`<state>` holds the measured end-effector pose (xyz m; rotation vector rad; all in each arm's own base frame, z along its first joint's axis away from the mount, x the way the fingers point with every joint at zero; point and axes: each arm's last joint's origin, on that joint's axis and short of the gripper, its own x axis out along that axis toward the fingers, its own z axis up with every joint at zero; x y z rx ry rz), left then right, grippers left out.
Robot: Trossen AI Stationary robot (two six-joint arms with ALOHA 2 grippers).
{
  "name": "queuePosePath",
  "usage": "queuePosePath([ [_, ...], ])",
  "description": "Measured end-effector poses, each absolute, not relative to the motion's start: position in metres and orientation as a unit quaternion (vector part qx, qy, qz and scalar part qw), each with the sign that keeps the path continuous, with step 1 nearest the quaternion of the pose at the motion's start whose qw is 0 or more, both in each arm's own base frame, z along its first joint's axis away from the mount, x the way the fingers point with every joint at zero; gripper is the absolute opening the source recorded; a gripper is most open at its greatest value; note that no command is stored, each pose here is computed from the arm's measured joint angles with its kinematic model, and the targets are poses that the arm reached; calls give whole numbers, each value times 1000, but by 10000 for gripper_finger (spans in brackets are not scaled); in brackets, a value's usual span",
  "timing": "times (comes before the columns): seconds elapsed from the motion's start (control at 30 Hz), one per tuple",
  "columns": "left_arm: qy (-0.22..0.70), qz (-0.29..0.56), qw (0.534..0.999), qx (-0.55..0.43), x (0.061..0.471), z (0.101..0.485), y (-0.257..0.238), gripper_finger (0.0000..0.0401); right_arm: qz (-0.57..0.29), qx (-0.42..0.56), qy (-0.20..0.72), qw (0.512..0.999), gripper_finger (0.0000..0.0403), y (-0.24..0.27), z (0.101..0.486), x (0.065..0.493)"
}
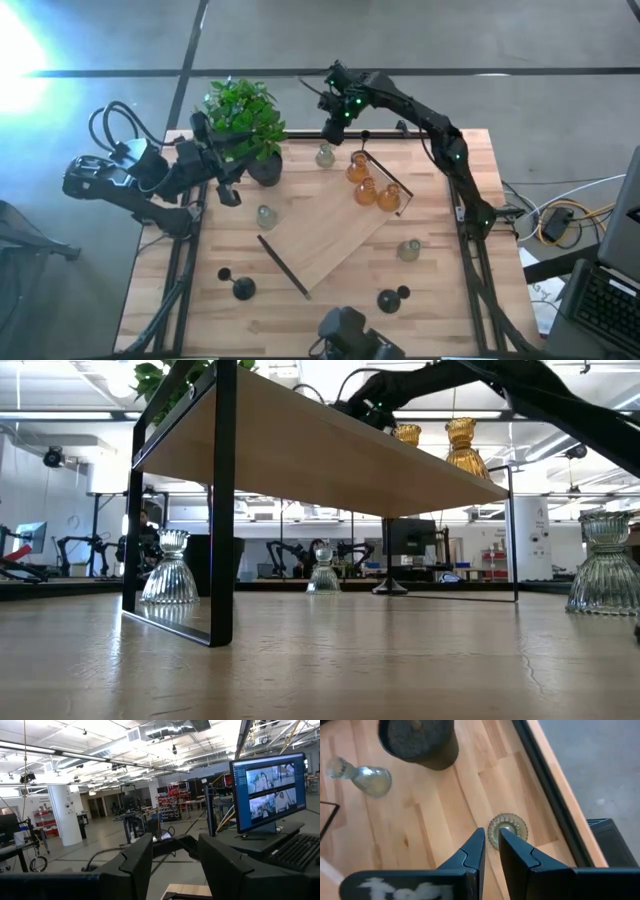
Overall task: Pick & Place candle stick holders
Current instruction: Put the top transparent glass candle holder on the shelf
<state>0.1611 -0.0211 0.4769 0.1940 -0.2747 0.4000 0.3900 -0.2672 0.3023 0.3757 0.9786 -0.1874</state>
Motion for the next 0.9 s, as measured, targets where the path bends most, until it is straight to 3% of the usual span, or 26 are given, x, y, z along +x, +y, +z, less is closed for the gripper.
queuePosePath([
  [0.47, -126, 196, 967, 100, 162, 475, -21, 163, -143, 176, 508, 831, 55, -274, 276, 397],
  [0.9, -115, 198, 967, 109, 163, 473, -21, 163, -141, 196, 532, 812, 164, -271, 255, 405],
])
